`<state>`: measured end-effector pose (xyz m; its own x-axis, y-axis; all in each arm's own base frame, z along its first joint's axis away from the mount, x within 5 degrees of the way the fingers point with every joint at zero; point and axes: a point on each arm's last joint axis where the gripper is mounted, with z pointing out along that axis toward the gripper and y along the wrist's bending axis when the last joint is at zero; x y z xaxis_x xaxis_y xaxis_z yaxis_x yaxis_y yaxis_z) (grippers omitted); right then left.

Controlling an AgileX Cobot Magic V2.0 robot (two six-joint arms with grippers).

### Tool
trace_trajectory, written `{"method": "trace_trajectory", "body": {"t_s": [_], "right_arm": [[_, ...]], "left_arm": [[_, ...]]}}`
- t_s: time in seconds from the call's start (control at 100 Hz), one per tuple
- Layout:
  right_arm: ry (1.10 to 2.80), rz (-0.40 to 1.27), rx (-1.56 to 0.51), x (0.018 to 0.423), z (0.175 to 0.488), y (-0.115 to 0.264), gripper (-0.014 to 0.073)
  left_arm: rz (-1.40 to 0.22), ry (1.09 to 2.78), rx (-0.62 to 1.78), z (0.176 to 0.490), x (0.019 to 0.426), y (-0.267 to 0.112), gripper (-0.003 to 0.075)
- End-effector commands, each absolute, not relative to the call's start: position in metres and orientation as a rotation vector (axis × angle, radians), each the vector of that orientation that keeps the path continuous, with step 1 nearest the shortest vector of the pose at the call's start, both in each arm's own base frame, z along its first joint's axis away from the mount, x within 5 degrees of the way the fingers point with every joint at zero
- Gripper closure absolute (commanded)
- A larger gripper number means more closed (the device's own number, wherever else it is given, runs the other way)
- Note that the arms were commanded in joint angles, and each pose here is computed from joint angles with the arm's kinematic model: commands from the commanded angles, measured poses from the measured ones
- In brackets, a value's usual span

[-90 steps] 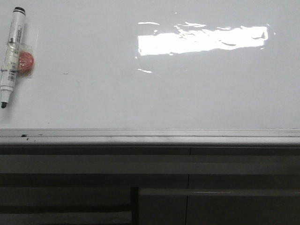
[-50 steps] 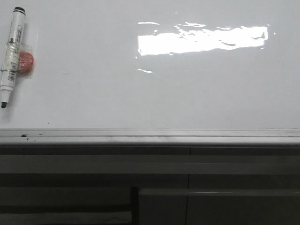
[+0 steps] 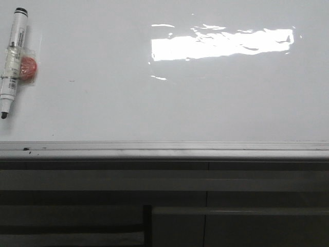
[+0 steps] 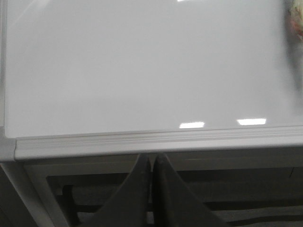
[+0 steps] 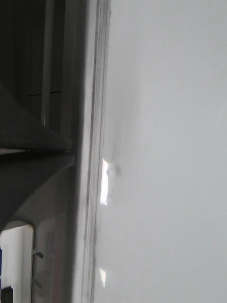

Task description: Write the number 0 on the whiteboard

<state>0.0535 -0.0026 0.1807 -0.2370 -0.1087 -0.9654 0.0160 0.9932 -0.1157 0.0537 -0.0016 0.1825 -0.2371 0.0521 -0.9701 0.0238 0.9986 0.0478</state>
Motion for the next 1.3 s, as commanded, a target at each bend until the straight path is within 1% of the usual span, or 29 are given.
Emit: {"method": "trace_trajectory", "body": {"t_s": [0.0,0.13,0.19,0.27,0.31,0.32,0.4,0.49,0.55,0.64,0.67,0.69,0.76,0.84,0.87,0.93,0.98,1.02,1.03,1.05,1.06,1.07,1.1,1.12,1.15,1.19,1.24,1.25,1.29], "right_arm": [[1.786,-0.140,-0.075,0.053,0.179,-0.003,0.0652],[1.786,-0.151,-0.082,0.053,0.179,-0.004,0.0652],[1.782,-0.164,-0.091,0.053,0.179,-0.004,0.0652],[1.726,-0.165,-0.091,0.054,0.184,-0.004,0.0652],[1.691,-0.165,-0.091,0.054,0.188,-0.004,0.0652],[1.687,-0.165,-0.091,0.054,0.188,-0.004,0.0652],[1.656,-0.166,-0.091,0.055,0.191,-0.003,0.0652],[1.637,-0.171,-0.095,0.055,0.192,-0.003,0.0652],[1.550,-0.177,-0.100,0.055,0.200,-0.003,0.0652],[1.309,-0.174,-0.097,0.052,0.222,-0.001,0.0652],[1.282,-0.173,-0.097,0.051,0.224,-0.001,0.0652],[1.230,-0.173,-0.096,0.050,0.229,0.000,0.0652],[1.114,-0.172,-0.096,0.046,0.238,0.001,0.0652],[0.970,-0.170,-0.094,0.040,0.250,0.002,0.0652],[0.934,-0.154,-0.082,0.038,0.252,0.002,0.0652],[0.890,-0.058,-0.037,0.035,0.258,0.002,0.0652],[0.919,-0.052,-0.037,0.034,0.264,0.002,0.0652],[0.988,-0.070,-0.045,0.035,0.272,0.002,0.0652],[1.030,-0.077,-0.046,0.036,0.271,0.002,0.0652],[1.055,-0.085,-0.046,0.035,0.278,0.001,0.0652],[1.105,-0.090,-0.043,0.036,0.277,0.001,0.0652],[1.109,-0.092,-0.041,0.034,0.282,0.001,0.0652],[1.225,-0.099,-0.027,0.035,0.286,-0.001,0.0652],[1.256,-0.101,-0.020,0.034,0.294,-0.002,0.0652],[1.367,-0.088,0.003,0.033,0.298,-0.003,0.0652],[1.452,-0.054,0.032,0.030,0.311,-0.003,0.0652],[1.558,-0.044,0.044,0.029,0.318,-0.003,0.0652],[1.567,-0.044,0.045,0.027,0.324,-0.003,0.0652],[1.605,-0.044,0.048,0.029,0.330,-0.003,0.0652]], "left_arm": [[0.014,1.758,0.035,0.179,0.054,-0.001,0.0740],[0.016,1.755,0.037,0.179,0.054,-0.001,0.0740],[0.017,1.714,0.031,0.183,0.055,-0.001,0.0740],[-0.040,1.563,-0.041,0.196,0.056,0.000,0.0740],[-0.080,1.436,-0.108,0.207,0.055,0.002,0.0740],[-0.086,1.436,-0.114,0.207,0.055,0.002,0.0740],[-0.073,1.281,-0.146,0.221,0.052,0.006,0.0740],[-0.056,1.178,-0.159,0.229,0.049,0.008,0.0740],[-0.052,1.150,-0.163,0.232,0.048,0.009,0.0740],[-0.050,1.140,-0.164,0.233,0.047,0.009,0.0740],[-0.050,1.140,-0.164,0.233,0.047,0.009,0.0740],[-0.050,1.135,-0.164,0.233,0.047,0.009,0.0740],[-0.042,1.075,-0.176,0.238,0.044,0.011,0.0740],[-0.093,1.027,-0.214,0.241,0.043,0.012,0.0740],[-0.115,1.021,-0.227,0.241,0.042,0.012,0.0740],[-0.154,1.025,-0.245,0.243,0.042,0.011,0.0740],[-0.195,1.091,-0.255,0.244,0.044,0.009,0.0740],[-0.206,1.151,-0.246,0.248,0.046,0.007,0.0740],[-0.206,1.182,-0.240,0.247,0.047,0.006,0.0740],[-0.202,1.227,-0.225,0.248,0.048,0.005,0.0740],[-0.201,1.236,-0.219,0.250,0.048,0.005,0.0740],[-0.193,1.256,-0.209,0.251,0.049,0.004,0.0740],[-0.183,1.336,-0.185,0.252,0.052,0.002,0.0740],[-0.174,1.388,-0.169,0.253,0.053,0.001,0.0740],[-0.166,1.458,-0.153,0.257,0.056,0.000,0.0740],[-0.169,1.538,-0.149,0.263,0.061,-0.001,0.0740],[-0.175,1.571,-0.154,0.273,0.068,-0.002,0.0740],[-0.177,1.566,-0.155,0.277,0.068,-0.002,0.0740],[-0.189,1.555,-0.174,0.284,0.075,-0.001,0.0740]]}}
